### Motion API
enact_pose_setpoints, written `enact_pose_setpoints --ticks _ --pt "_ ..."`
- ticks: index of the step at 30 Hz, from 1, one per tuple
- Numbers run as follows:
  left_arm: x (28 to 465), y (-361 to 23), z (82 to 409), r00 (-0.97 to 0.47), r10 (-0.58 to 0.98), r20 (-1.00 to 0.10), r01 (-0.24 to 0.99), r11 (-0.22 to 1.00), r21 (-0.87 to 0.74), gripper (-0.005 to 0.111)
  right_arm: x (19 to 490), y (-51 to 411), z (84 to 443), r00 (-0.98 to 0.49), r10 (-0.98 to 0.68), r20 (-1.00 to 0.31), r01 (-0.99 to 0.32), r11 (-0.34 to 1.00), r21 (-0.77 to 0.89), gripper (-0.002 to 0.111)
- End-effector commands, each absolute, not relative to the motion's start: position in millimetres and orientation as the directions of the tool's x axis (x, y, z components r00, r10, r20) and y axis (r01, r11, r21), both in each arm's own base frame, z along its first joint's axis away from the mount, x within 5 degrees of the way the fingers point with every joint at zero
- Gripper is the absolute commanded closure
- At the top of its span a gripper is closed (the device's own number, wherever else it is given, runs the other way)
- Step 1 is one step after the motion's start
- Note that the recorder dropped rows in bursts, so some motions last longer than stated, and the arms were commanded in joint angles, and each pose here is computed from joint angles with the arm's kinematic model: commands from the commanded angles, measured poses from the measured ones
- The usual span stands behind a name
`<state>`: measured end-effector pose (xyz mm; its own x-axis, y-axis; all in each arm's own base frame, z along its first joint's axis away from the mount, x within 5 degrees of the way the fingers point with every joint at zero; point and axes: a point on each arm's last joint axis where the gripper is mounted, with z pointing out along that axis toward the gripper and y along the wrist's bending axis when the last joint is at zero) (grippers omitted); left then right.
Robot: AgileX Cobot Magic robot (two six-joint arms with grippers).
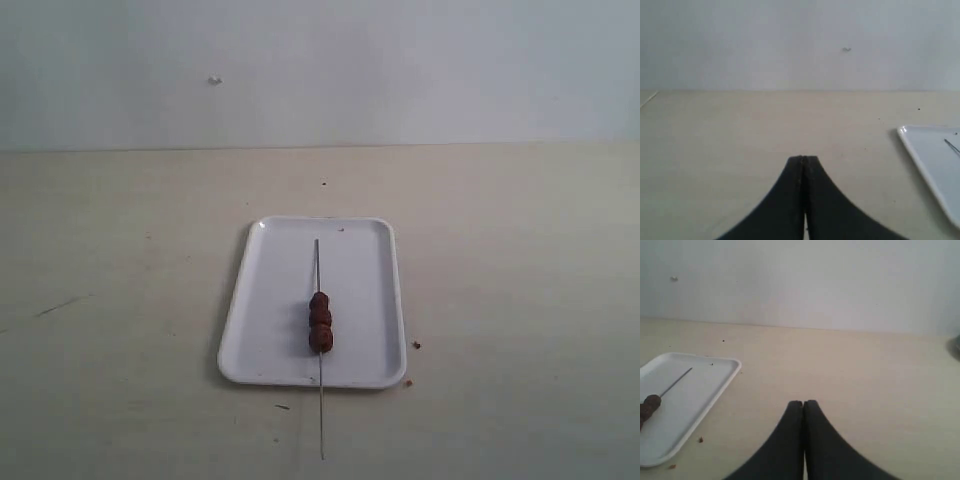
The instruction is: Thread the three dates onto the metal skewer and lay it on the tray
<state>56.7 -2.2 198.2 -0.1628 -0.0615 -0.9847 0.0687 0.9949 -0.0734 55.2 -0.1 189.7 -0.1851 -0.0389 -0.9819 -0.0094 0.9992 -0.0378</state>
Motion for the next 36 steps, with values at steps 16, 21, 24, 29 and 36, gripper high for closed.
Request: enact_pose_setpoints --ticks 16,21,24,29,36 --pt "53.1 -2.3 180.6 -0.282 -0.198 -0.939 0.023 0.977 -0.213 0.107 55.0 -0.6 188.8 -0.181 -0.045 -0.982 -0.003 0.999 -0.045 0.108" --pt "53.1 -2.3 180.6 -0.282 -0.196 -0.939 0.024 0.977 -0.211 0.107 55.0 -0.6 188.8 -0.181 -0.045 -0.982 -0.003 0.999 -0.045 0.108" --pt "53.1 -2.3 180.6 -0.282 -0.196 -0.939 0.024 0.977 -0.211 0.107 55.0 -0.6 188.8 -0.181 -0.045 -0.982 -0.003 0.999 -0.045 0.108" --pt "53.1 -2.3 180.6 -0.282 -0.194 -0.939 0.024 0.978 -0.209 0.107 55.0 -0.6 188.8 -0.181 -0.045 -0.982 -0.003 0.999 -0.045 0.108" --pt "53.1 -2.3 180.6 -0.282 -0.194 -0.939 0.024 0.978 -0.209 0.107 55.0 -0.6 188.8 -0.181 -0.045 -0.982 -0.003 0.999 -0.045 0.108"
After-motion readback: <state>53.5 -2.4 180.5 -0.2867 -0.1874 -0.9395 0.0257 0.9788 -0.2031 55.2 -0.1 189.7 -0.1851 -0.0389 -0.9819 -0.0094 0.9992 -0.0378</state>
